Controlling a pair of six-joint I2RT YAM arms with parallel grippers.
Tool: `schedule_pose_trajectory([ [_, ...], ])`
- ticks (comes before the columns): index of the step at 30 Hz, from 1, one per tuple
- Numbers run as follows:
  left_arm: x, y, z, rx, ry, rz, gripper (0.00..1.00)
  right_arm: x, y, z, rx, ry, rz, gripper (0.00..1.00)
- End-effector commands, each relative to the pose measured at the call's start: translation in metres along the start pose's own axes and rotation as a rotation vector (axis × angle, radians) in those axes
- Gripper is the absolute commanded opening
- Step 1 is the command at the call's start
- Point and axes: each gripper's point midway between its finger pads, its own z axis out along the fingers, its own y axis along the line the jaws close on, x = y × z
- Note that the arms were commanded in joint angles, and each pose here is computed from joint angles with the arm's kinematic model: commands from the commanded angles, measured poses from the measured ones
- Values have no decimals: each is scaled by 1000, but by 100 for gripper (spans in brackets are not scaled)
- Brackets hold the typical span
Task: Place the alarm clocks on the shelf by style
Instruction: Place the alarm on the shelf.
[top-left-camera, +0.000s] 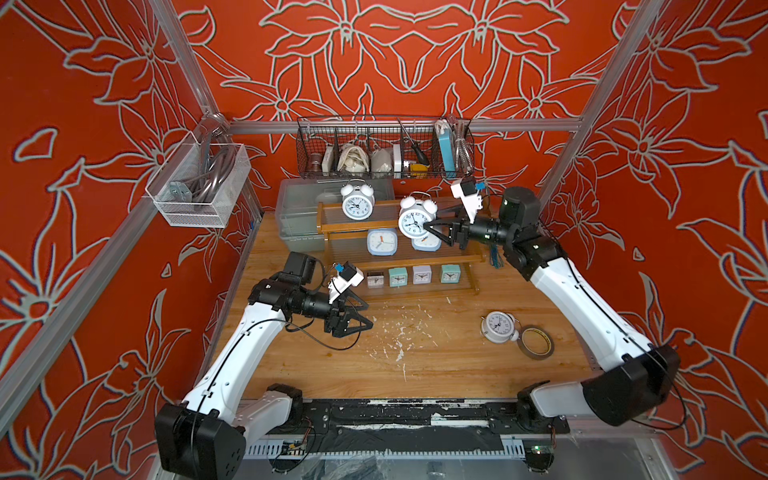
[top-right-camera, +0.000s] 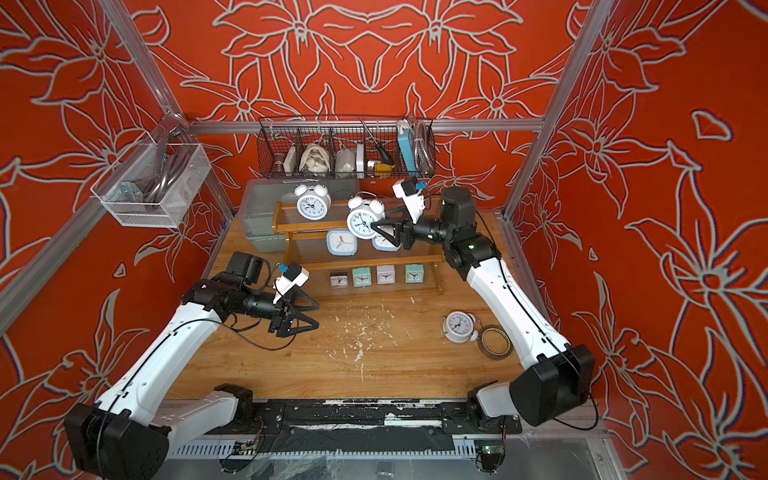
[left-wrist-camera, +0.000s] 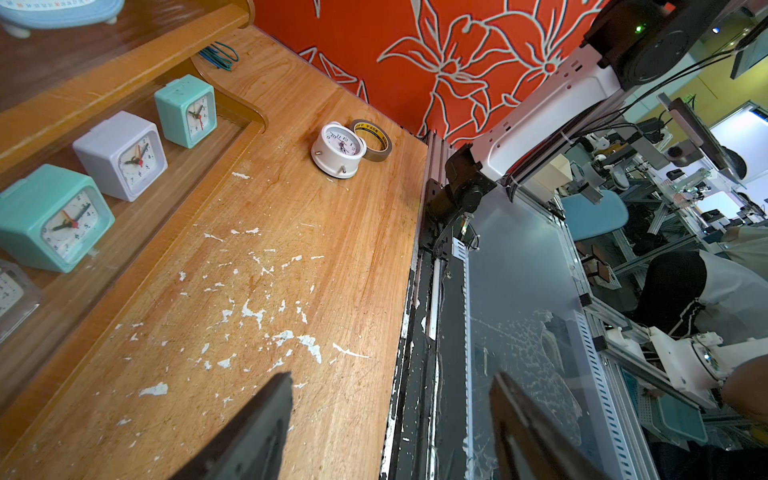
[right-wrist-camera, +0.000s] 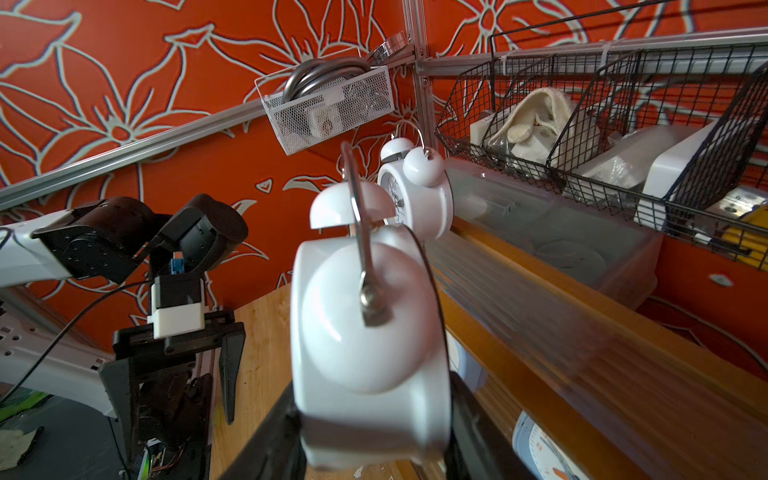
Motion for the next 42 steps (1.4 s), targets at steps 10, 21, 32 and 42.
schedule_pose_trajectory([
  [10, 1, -5, -4, 18, -24, -14, 75, -34, -16, 25, -162, -42, -122, 31],
  [21, 1, -2, -6, 11, -35, -22, 75, -23, -44, 54, -216, 23, -100, 32],
  [32, 0, -4, -9, 14, -51, -20, 76, -14, -62, 71, -260, 64, -74, 32],
  [42, -1, -6, -12, 23, -69, -23, 76, 0, -81, 77, -226, 116, -90, 32],
])
